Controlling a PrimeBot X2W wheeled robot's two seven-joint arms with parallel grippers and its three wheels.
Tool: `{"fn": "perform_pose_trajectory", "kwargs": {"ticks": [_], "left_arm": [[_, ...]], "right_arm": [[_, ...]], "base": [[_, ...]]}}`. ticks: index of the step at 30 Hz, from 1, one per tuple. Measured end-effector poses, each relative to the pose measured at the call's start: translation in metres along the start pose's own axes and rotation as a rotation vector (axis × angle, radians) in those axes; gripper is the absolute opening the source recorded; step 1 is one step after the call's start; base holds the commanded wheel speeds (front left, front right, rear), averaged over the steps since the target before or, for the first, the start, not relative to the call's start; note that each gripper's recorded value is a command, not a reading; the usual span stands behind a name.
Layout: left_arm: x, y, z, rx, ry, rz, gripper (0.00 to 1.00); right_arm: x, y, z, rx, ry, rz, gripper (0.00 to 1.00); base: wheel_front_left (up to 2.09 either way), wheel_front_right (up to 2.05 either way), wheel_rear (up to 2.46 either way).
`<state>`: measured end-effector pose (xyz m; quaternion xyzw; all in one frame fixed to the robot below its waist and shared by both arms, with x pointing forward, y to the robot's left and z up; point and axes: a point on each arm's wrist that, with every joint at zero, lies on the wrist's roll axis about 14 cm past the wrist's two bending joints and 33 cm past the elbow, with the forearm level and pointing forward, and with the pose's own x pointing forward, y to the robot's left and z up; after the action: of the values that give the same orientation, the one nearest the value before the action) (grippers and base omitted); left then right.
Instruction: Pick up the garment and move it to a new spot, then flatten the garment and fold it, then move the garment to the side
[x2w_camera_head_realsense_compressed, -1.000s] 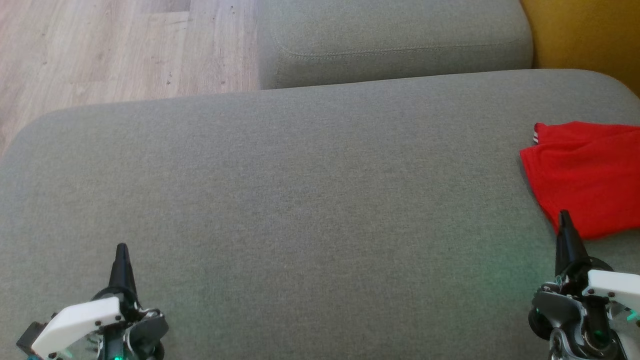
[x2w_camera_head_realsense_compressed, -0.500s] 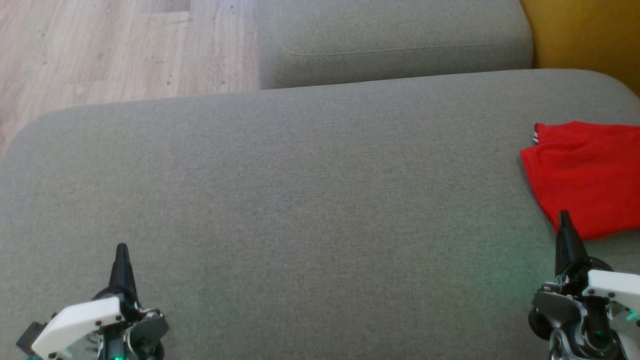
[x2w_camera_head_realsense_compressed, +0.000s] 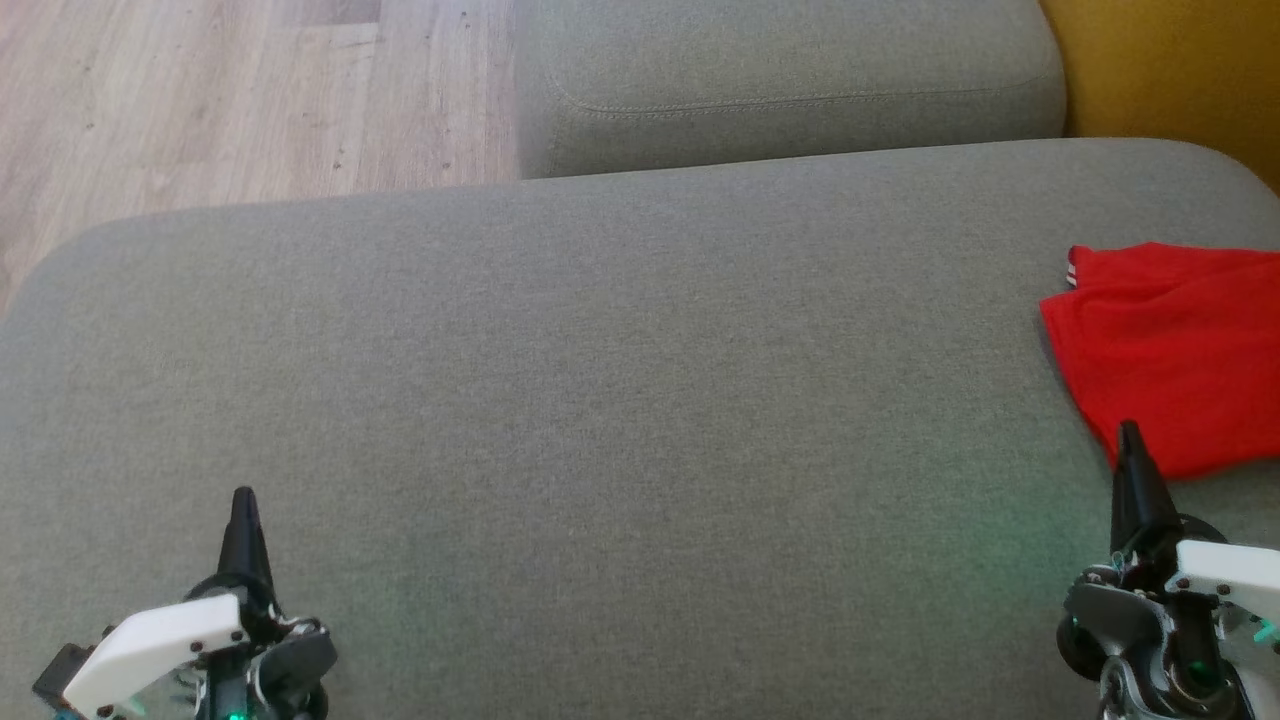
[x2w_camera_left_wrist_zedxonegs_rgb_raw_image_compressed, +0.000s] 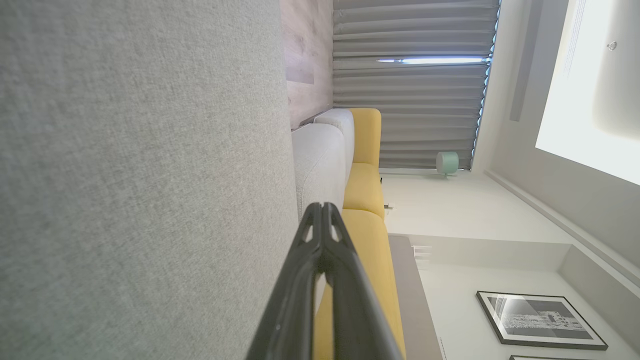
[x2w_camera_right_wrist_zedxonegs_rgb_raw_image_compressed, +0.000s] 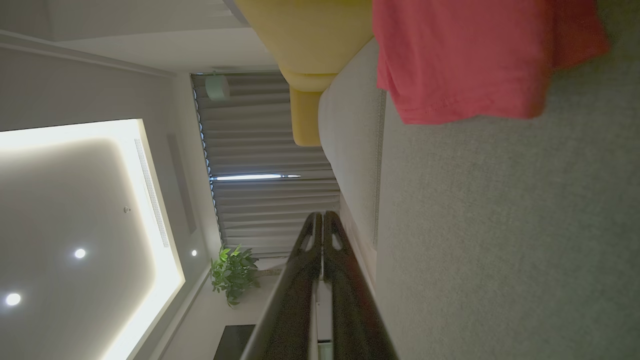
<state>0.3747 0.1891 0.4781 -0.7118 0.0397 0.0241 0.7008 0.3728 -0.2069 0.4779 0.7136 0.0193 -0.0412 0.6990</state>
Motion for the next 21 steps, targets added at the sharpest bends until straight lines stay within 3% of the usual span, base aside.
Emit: {"fn": "perform_pose_trajectory", "kwargs": {"ticks": [21], "left_arm": [[0.0,0.0,-0.0003,0.0,0.003,0.0,0.0]], "right_arm": [[0.0,0.0,0.0008,-0.004,-0.002,0.0,0.0]], "base": [[0.0,0.0,0.0]]}}
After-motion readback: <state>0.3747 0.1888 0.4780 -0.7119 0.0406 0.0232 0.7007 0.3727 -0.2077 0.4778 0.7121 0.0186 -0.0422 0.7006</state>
